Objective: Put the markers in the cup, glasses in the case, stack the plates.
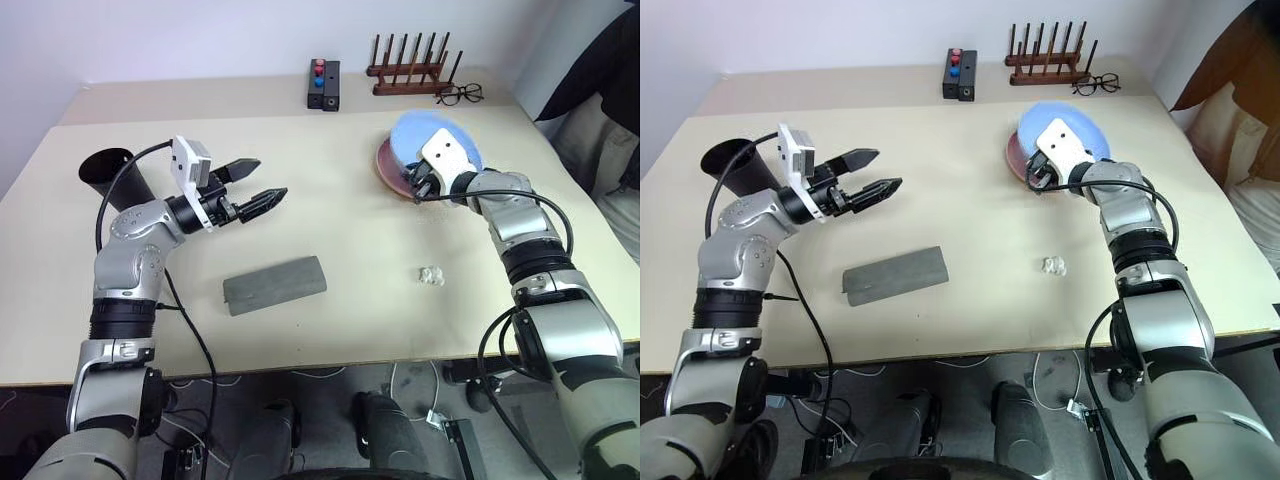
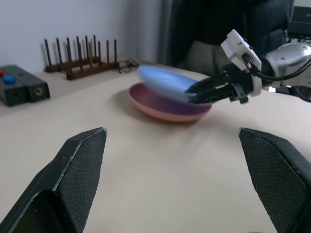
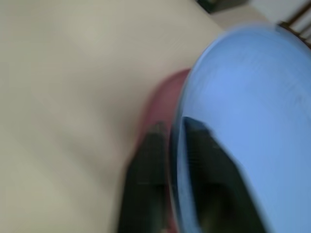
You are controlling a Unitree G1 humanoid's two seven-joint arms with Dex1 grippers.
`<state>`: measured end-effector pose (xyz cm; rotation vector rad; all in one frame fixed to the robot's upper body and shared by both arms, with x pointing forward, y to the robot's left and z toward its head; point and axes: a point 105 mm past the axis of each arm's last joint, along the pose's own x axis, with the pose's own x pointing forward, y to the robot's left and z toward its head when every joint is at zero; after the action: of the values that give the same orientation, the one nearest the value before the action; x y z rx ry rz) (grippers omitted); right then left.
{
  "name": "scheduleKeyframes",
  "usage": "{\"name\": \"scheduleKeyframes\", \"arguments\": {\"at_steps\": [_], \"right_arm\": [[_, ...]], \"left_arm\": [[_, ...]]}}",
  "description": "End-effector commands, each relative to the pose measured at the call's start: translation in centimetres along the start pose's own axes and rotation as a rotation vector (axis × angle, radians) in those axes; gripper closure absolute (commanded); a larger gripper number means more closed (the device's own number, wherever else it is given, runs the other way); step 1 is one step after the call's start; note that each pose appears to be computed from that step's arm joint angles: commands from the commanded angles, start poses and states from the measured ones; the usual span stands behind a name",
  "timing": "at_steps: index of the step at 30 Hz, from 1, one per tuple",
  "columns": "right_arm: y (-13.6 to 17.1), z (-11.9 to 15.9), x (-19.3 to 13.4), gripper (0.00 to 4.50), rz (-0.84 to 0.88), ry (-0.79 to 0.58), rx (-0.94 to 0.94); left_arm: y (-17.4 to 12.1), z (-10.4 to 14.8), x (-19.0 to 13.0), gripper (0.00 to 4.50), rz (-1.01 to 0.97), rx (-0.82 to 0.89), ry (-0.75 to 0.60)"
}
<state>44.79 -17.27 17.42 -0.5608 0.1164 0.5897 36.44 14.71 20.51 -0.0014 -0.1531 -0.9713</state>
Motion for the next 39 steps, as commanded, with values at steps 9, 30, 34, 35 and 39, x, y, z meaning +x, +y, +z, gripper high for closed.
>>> {"name": "scheduleKeyframes", "arguments": {"at_steps": [9,30,34,35,39], "right_arm": [[-2.7,2.8,-6.6,0.54,0.045,-0.153,0.34],[6.9,-5.3,-12.2,0.54,0.189,0.182,0.181],[7.7,-7.5,-12.5,1.88,0.241,0.275,0.118],[7.9,-7.9,-12.5,2.49,0.253,0.281,0.134],[7.6,-7.8,-12.1,4.47,0.247,0.266,0.144]], "left_arm": [[-3.7,2.5,0.0,0.0,-0.254,0.0,-0.051],[-5.2,-0.2,0.7,0.0,-0.397,0.182,0.046],[-5.1,-0.2,0.5,0.0,-0.392,0.185,0.053],[-5.1,-0.2,0.4,0.0,-0.388,0.184,0.054],[-4.9,-0.2,0.2,0.0,-0.375,0.184,0.058]]}}
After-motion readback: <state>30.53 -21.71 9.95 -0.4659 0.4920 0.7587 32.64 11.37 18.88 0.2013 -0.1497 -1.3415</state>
